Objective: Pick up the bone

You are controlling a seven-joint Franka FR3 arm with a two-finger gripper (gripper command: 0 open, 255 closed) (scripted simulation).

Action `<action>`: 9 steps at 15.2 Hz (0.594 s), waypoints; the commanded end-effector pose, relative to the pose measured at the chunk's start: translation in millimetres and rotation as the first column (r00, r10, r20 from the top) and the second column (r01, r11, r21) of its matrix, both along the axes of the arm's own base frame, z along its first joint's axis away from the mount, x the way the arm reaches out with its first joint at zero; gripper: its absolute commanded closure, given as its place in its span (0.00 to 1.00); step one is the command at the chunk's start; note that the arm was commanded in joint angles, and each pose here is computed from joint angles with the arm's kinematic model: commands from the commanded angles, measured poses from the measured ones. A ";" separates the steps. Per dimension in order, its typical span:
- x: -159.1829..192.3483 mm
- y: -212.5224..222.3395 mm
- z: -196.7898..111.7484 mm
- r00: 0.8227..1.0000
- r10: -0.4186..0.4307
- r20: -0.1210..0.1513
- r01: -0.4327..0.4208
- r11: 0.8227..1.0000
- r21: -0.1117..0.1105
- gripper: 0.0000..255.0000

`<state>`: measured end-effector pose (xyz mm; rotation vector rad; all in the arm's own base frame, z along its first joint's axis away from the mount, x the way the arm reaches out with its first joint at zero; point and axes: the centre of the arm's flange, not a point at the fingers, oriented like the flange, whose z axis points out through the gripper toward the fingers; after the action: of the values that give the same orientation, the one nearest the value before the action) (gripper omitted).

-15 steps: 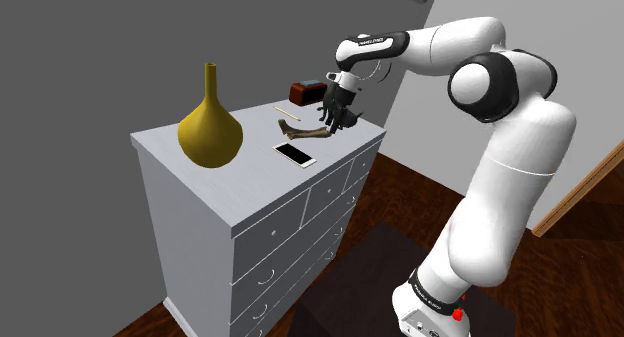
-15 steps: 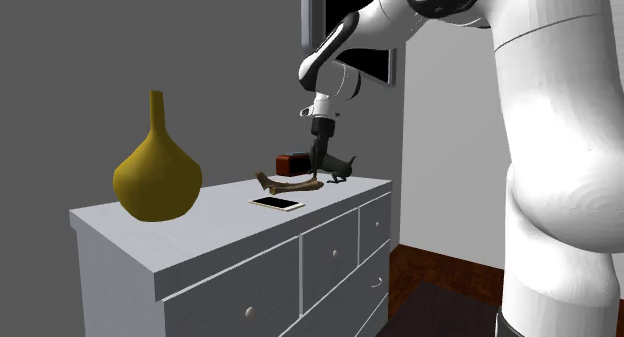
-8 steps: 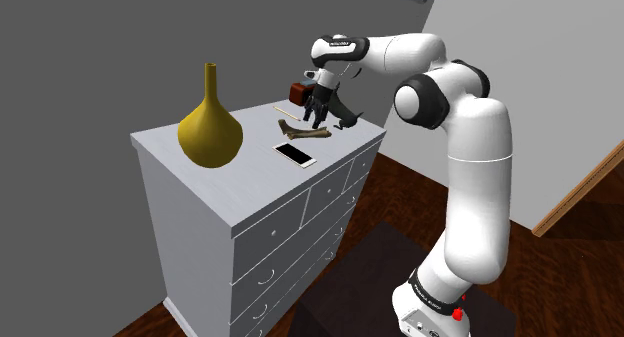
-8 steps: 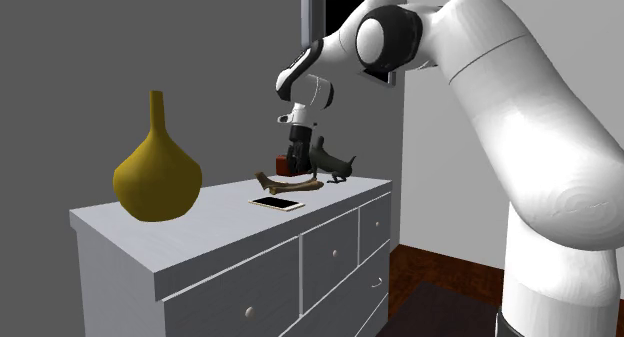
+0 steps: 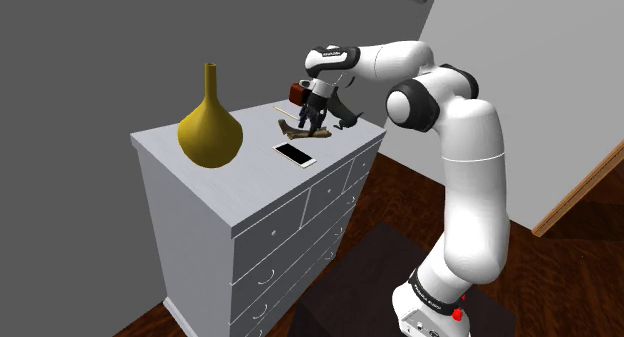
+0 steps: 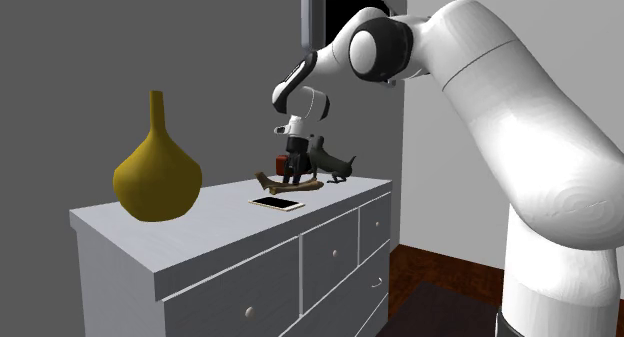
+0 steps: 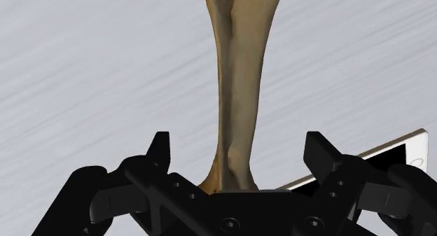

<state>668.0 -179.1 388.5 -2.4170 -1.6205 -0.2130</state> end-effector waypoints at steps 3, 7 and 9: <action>-1.0 -0.6 -6.1 1.000 0.000 0.000 0.000 1.000 0.000 1.00; -1.2 -0.7 -5.9 1.000 0.000 0.000 0.000 1.000 0.000 1.00; -1.2 -0.7 -6.0 1.000 0.000 0.000 0.000 1.000 0.000 1.00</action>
<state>666.8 -179.8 382.9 -2.4171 -1.6210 -0.2140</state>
